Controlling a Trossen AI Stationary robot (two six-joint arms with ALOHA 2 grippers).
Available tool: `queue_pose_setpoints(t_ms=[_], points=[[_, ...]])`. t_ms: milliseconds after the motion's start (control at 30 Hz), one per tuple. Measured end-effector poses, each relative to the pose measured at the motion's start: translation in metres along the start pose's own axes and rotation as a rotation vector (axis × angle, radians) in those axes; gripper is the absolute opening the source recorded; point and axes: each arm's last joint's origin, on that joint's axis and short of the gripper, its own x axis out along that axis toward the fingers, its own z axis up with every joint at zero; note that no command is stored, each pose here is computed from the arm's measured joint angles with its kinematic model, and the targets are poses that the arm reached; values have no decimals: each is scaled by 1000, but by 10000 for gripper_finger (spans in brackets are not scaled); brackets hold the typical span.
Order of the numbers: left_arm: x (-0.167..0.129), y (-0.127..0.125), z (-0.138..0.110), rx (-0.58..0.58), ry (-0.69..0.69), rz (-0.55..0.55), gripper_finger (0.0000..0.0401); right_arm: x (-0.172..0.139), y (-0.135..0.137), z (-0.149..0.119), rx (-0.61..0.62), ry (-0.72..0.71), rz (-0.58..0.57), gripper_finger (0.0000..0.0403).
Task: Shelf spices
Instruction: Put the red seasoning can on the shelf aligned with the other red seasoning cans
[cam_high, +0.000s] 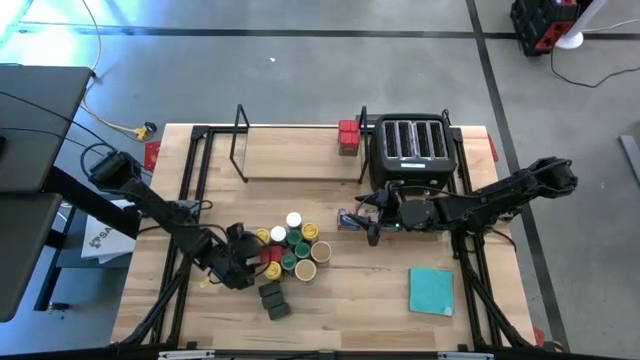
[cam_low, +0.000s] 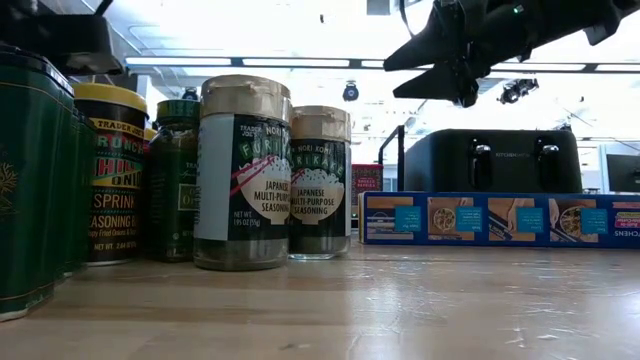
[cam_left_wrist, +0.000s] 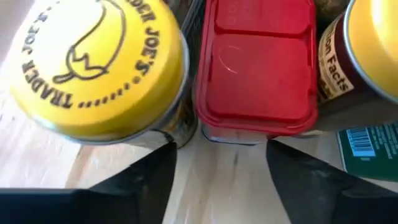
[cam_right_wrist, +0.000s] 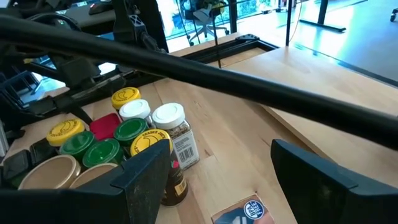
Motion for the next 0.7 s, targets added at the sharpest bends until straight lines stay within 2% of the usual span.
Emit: queue_pose_setpoints(t_ms=[167, 400, 700], points=[[4, 3, 8, 22, -30, 1, 282, 0, 0, 0, 11, 0, 0, 275], [5, 3, 15, 79, -116, 33, 285, 0, 0, 0, 11, 0, 0, 275], [9, 7, 22, 38, -145, 59, 285, 0, 0, 0, 7, 3, -1, 275]])
